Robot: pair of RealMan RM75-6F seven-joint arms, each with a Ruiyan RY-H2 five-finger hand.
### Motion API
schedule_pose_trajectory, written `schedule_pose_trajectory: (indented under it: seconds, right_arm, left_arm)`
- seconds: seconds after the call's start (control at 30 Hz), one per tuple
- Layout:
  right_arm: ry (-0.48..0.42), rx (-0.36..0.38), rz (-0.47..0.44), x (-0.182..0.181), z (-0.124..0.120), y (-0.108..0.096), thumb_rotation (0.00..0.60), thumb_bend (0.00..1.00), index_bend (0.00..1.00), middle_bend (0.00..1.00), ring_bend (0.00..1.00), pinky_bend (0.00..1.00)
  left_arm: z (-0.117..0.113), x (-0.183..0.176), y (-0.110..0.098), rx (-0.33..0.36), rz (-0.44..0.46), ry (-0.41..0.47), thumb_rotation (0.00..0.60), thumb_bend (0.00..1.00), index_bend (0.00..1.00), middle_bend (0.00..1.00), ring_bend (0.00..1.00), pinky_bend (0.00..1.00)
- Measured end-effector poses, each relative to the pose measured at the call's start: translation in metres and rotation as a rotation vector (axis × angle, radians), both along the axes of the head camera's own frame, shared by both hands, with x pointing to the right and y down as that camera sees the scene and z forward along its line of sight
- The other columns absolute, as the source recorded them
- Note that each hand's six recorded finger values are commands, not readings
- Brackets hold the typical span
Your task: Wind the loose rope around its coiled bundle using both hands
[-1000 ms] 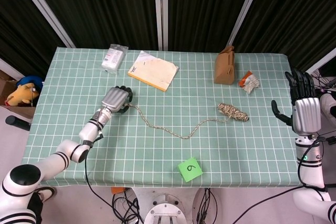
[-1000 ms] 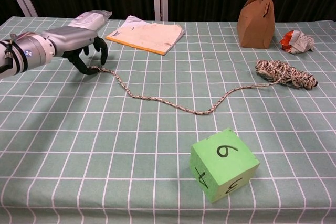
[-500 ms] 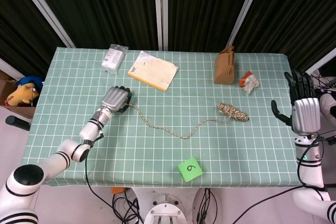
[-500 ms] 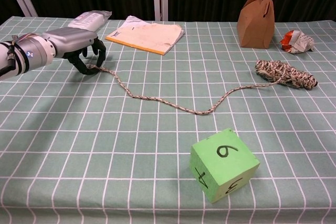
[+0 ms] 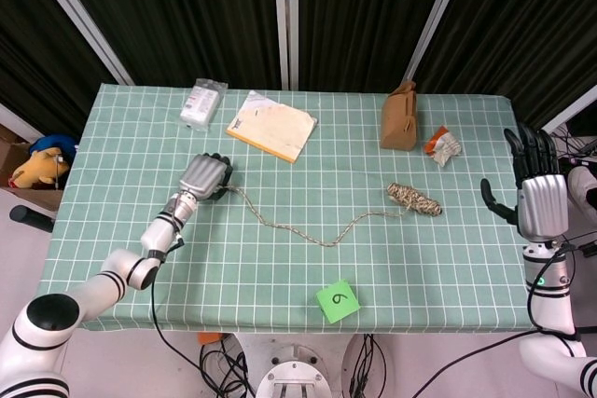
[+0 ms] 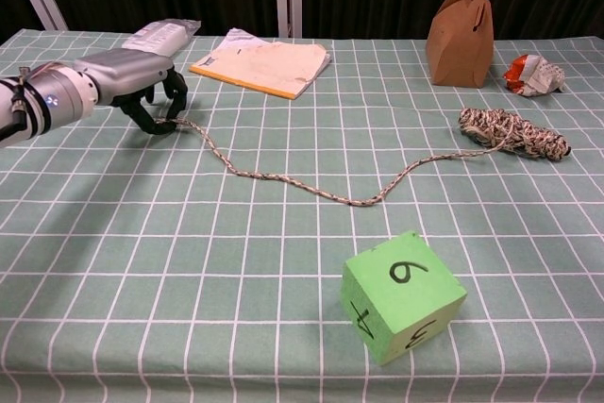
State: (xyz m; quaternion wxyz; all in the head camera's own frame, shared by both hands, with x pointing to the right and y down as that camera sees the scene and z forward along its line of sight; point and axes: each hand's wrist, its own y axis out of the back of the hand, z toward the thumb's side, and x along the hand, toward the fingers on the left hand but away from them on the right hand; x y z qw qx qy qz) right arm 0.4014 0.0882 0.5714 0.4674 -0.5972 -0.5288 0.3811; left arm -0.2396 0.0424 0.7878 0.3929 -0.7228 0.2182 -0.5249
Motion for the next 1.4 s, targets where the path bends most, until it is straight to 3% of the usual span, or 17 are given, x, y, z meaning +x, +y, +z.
schedule_pose_trajectory:
  seconds: [0.53, 0.73, 1.07, 1.2, 1.4]
  right_arm:
    - [0.021, -0.046, -0.032, -0.007, 0.009, 0.007, 0.6, 0.36, 0.0, 0.01, 0.0, 0.01]
    - [0.094, -0.186, -0.031, -0.012, 0.032, 0.013, 0.6, 0.35, 0.0, 0.04, 0.0, 0.07]
    - [0.279, -0.535, -0.003, -0.012, 0.098, 0.03, 0.6, 0.3, 0.0, 0.12, 0.0, 0.15]
    - [0.306, -0.615, 0.015, -0.014, 0.116, 0.032, 0.6, 0.29, 0.01, 0.16, 0.0, 0.16]
    - [0.264, -0.661, 0.047, -0.027, 0.137, 0.028, 0.6, 0.29, 0.17, 0.25, 0.12, 0.26]
  left_arm:
    - [-0.048, -0.012, 0.005, 0.121, -0.059, 0.166, 0.6, 0.47, 0.77, 0.44, 0.37, 0.47]
    - [-0.07, -0.026, 0.012, 0.16, -0.084, 0.207, 0.6, 0.48, 0.77, 0.45, 0.37, 0.47]
    - [-0.099, -0.062, 0.03, 0.228, -0.147, 0.213, 0.6, 0.51, 0.77, 0.47, 0.39, 0.49]
    - [-0.107, -0.073, 0.032, 0.243, -0.165, 0.206, 0.6, 0.51, 0.77, 0.47, 0.39, 0.49]
    - [-0.108, -0.078, 0.035, 0.243, -0.18, 0.211, 0.6, 0.52, 0.77, 0.47, 0.39, 0.49]
